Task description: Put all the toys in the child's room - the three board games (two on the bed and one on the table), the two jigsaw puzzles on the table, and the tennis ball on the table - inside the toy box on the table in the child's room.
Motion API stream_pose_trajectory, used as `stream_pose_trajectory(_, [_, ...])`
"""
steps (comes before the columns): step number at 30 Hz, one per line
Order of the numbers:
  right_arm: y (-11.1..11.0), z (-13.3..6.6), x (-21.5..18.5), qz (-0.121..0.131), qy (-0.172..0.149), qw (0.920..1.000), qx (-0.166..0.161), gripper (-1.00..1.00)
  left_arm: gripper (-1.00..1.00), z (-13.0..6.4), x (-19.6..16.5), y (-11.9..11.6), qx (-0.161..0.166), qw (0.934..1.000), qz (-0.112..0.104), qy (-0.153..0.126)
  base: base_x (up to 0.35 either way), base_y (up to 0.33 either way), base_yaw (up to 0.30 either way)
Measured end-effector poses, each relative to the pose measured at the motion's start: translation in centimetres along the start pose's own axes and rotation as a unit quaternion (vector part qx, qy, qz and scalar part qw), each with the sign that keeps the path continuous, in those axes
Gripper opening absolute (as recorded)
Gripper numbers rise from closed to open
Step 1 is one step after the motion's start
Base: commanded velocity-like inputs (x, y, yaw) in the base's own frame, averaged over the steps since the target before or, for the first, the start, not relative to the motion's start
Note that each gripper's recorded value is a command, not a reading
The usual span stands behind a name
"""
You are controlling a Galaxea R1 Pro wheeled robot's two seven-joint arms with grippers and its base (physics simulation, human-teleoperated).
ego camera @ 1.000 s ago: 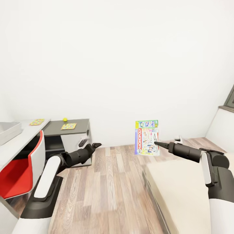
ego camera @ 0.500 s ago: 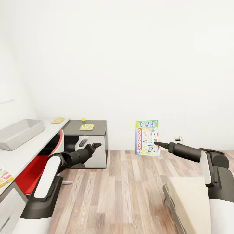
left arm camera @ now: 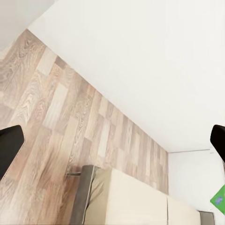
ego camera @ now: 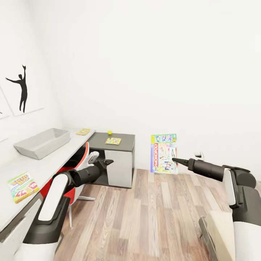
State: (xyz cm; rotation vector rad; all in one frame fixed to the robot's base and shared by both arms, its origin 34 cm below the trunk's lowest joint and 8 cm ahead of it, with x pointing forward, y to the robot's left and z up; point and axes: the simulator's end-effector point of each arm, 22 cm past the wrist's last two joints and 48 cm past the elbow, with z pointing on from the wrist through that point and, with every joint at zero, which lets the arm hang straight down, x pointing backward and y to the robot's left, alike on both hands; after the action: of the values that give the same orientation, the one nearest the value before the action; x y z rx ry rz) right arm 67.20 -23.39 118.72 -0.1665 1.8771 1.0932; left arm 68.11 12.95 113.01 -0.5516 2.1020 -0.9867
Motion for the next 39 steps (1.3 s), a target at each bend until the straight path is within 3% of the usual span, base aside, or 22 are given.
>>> stream_pose_trajectory(22, [0.05,-0.16,-0.09,0.0,-0.003,1.0,0.0,-1.0,1.0,0.0,0.08,0.02,-0.001,1.0,0.001,0.001,0.284,-0.074,0.095])
stream_pose_trajectory(39, [0.07,-0.11,-0.05,0.0,-0.002,1.0,0.0,-1.0,1.0,0.01,0.11,0.04,-0.002,1.0,0.002,0.001,0.325,-0.123,0.264])
